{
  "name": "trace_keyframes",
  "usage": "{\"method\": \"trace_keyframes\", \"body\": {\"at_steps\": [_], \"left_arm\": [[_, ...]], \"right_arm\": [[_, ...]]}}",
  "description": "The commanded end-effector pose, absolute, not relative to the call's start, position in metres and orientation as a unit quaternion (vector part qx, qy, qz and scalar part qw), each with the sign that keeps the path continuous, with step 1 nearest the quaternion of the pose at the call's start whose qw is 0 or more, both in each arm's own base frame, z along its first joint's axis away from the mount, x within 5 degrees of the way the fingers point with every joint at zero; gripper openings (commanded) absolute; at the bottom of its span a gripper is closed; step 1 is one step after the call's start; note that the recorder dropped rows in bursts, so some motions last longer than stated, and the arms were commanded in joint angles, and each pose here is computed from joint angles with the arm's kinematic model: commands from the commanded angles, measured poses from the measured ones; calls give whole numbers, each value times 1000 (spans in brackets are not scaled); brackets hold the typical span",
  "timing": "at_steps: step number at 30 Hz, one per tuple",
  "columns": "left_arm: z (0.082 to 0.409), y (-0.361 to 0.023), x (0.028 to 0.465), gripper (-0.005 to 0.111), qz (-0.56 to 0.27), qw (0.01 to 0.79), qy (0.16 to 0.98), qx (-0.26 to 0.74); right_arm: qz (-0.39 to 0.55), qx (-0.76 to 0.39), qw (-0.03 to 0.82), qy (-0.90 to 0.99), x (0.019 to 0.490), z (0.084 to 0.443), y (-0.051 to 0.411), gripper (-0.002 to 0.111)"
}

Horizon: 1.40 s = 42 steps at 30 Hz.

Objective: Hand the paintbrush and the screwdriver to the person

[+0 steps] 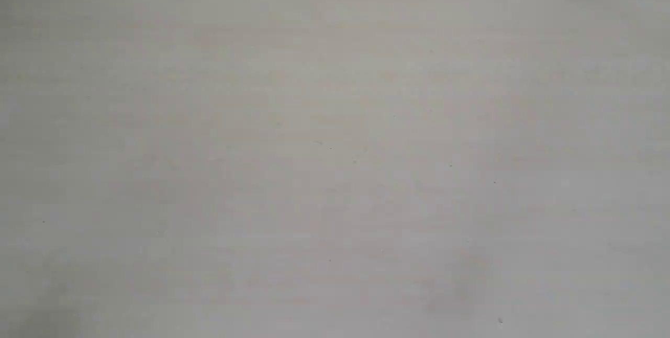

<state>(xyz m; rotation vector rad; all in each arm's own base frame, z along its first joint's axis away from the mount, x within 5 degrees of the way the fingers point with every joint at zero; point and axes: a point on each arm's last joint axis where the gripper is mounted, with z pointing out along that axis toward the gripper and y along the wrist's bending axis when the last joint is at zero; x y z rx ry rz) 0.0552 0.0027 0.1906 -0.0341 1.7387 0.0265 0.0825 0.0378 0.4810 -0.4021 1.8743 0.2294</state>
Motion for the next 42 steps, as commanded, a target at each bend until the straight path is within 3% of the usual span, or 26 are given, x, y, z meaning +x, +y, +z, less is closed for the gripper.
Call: {"method": "trace_keyframes", "body": {"at_steps": [1,8,13,19,24,36,42], "left_arm": [[191,2,55,0,7,648,762,-14],[191,2,55,0,7,648,762,-14],[191,2,55,0,7,648,762,-14],[191,2,55,0,7,648,762,-14],[191,2,55,0,7,648,762,-13],[191,2,55,0,8,648,762,-12],[191,2,55,0,7,648,762,-13]], "right_arm": [[80,-163,551,814,77,441,23,4],[50,-157,497,852,74,361,19,4],[128,-197,520,822,77,327,46,4],[232,-251,546,765,72,314,71,4],[265,-245,528,769,69,312,75,4],[230,-267,545,760,70,312,71,4],[185,-185,584,769,79,311,50,4]]}}
